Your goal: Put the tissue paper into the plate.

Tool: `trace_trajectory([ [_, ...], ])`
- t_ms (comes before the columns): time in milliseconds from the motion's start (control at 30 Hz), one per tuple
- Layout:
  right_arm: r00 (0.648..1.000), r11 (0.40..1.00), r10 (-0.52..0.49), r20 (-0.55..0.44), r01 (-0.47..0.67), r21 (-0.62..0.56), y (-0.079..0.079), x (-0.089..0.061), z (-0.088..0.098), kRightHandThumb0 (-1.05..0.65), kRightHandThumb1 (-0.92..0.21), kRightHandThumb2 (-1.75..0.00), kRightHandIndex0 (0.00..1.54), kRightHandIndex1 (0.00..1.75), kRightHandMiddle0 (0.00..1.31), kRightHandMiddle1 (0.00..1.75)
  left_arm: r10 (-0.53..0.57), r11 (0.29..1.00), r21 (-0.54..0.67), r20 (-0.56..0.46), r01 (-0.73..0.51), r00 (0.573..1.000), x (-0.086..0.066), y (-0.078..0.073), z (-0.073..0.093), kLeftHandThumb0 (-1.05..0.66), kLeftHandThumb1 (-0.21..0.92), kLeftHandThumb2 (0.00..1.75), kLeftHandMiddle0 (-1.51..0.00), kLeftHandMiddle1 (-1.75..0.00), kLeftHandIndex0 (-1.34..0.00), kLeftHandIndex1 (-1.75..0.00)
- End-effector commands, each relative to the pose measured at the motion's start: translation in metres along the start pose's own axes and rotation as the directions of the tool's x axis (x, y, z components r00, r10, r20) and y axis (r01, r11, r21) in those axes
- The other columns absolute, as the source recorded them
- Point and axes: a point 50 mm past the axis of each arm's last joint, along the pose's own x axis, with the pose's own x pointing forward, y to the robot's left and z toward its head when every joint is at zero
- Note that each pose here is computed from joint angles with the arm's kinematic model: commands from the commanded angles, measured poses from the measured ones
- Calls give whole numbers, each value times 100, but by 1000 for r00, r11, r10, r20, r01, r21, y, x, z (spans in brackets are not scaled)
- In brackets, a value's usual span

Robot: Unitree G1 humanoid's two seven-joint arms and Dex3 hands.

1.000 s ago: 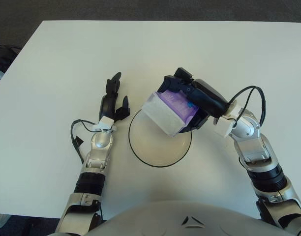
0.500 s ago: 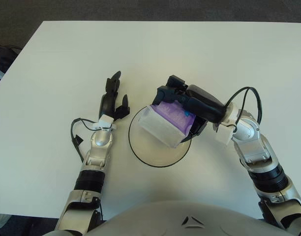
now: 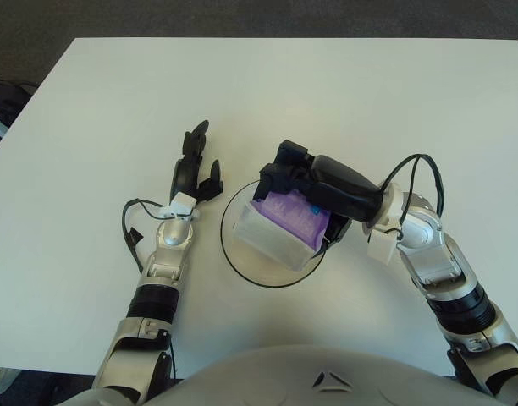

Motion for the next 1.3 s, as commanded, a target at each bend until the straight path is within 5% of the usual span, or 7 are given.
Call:
trace_trajectory([
  [0,999,999,26,26,-25,-29,3,-1,6,51,-21,-144,69,175,86,175,-18,1000,14,-173,21,985,-30,-8,-32,-74,92,88,-28,-3,0,-59],
  [867,998,998,31,50,-27,-64,4,4,6,50,-21,-144,69,175,85,175,-11,1000,20,-189,15,982,-32,-9,-32,-76,92,89,-30,-3,0,-59],
  [1133,998,995,-44,35,47,-93,3,10,5,48,-26,-138,65,175,77,175,-16,1000,19,-183,19,983,-32,-9,-36,-76,92,89,-30,-4,0,-60],
  [1267,995,987,-85,50,91,-132,2,13,4,10,-25,-137,62,175,60,164,-12,1000,22,-180,16,984,-32,-9,-36,-76,92,89,-30,-4,0,-61],
])
